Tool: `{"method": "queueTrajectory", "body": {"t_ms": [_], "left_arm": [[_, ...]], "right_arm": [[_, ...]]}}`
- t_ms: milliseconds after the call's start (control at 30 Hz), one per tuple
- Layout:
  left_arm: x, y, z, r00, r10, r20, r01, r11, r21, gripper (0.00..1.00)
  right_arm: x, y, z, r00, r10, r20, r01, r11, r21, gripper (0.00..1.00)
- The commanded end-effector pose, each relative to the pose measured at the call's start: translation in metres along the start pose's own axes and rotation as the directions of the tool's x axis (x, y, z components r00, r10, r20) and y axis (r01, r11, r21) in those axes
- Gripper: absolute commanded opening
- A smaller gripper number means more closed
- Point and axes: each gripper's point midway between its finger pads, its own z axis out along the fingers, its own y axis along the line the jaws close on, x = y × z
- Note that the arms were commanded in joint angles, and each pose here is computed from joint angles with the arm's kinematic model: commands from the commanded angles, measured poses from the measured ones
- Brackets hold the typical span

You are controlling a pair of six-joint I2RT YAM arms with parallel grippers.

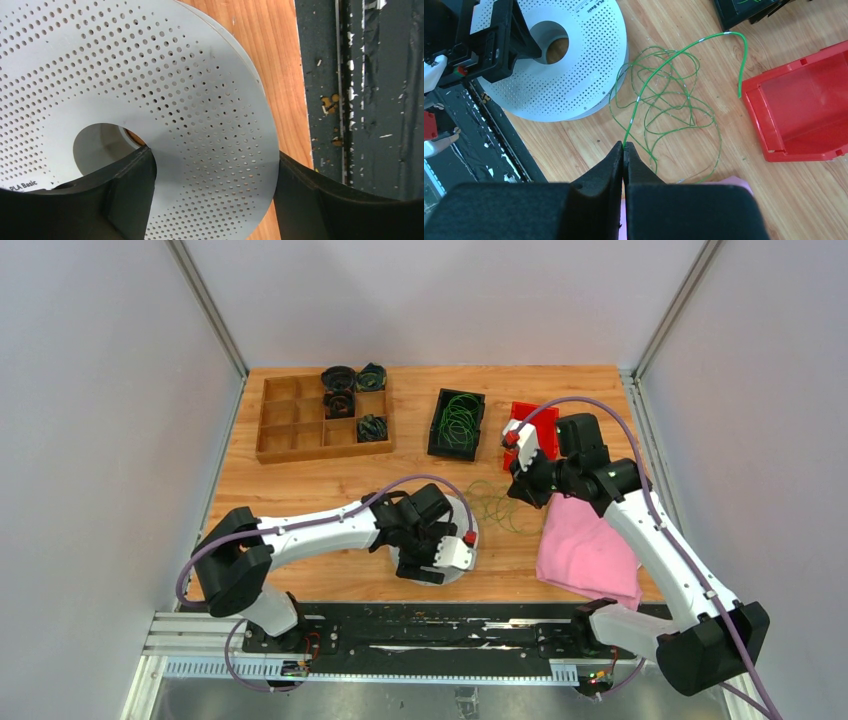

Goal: Wrap the cables
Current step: Pick up the cable reel from the center of the board, then place the cable reel at the center of the board.

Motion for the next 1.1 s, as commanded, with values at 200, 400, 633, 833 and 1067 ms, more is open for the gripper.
{"method": "queueTrajectory", "body": {"t_ms": [200,400,633,833,1067], "left_arm": [[-0.047,0.002,-0.048,0.975,-0.102,0.199,0.100,0.995,0.018,0.50],[-0.069,0.019,-0.095,0.854,-0.276,0.441,0.253,0.961,0.112,0.42],[-0.076,0.039,-0.131,0.623,-0.483,0.615,0.421,0.870,0.257,0.39],[-0.080,0.061,-0.151,0.351,-0.676,0.648,0.533,0.713,0.455,0.37],[-0.074,0.076,-0.147,0.144,-0.723,0.675,0.569,0.619,0.542,0.36]], "right_arm": [[-0.012,-0.013,-0.006,1.000,-0.012,0.015,0.012,0.999,0.041,0.01],[-0.024,-0.023,-0.010,0.999,-0.029,0.016,0.028,0.997,0.073,0.01],[-0.034,-0.033,-0.017,0.999,-0.034,0.023,0.031,0.992,0.121,0.01],[-0.037,-0.037,-0.021,0.999,-0.029,0.019,0.026,0.990,0.141,0.01],[-0.038,-0.033,-0.023,1.000,-0.017,0.014,0.015,0.992,0.124,0.01]]}}
